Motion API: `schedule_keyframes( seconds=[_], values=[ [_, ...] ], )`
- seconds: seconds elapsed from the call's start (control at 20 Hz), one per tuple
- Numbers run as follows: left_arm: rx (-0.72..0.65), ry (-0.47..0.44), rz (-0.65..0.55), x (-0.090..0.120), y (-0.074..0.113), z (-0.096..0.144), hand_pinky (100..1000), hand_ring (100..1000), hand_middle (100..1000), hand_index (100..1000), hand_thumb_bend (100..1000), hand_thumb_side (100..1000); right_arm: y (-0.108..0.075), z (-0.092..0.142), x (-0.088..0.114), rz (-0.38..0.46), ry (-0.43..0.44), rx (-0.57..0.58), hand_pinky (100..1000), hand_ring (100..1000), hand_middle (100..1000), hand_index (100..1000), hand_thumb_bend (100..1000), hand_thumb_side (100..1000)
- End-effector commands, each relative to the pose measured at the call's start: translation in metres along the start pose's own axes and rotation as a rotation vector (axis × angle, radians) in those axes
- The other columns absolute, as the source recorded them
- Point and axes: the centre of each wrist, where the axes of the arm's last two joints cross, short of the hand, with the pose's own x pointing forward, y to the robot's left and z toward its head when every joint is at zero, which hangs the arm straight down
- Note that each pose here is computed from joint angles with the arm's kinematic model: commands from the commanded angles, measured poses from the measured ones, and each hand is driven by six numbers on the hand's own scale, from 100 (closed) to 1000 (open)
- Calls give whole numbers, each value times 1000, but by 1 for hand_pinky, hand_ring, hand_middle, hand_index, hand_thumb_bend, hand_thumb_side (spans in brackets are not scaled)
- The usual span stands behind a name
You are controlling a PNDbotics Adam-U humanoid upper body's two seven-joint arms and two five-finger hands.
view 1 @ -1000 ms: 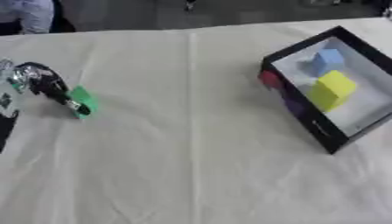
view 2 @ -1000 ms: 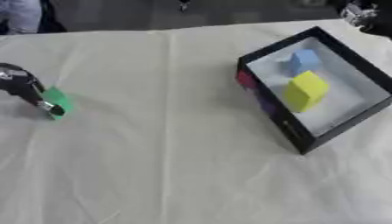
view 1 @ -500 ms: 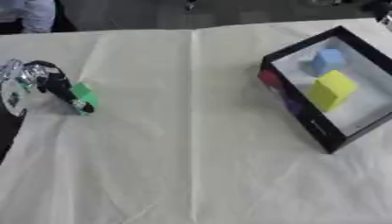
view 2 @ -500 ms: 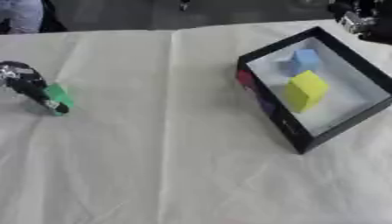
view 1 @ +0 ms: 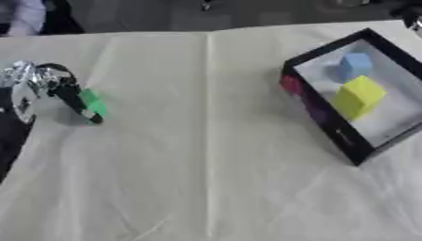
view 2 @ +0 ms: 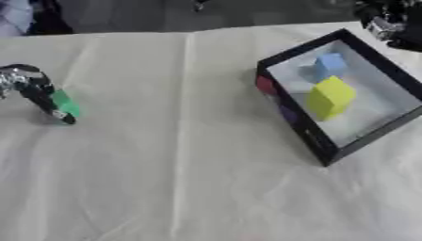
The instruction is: Pick up the objects with one hand, pass them to the other hand, and then place them into the box on the other side of the table.
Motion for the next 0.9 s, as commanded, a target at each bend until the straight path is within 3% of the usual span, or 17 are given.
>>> schedule_keyframes(
  seconds=[0.05, 0.55, 0.9],
  values=[
    [38, -3, -22, 3, 17, 9, 890, 827, 669, 597, 596, 172, -10, 0, 8, 40, -9, -3, 973, 838, 857, 956, 100, 378],
    [12, -5, -37, 5, 16, 9, 870, 800, 624, 495, 409, 100, -11, -1, 6, 34, -4, -4, 973, 838, 857, 955, 100, 390],
    [60, -57, -50, 11, 28, 23, 858, 782, 612, 470, 402, 100, -12, -1, 6, 27, -5, -6, 973, 839, 858, 956, 100, 389]
  ],
)
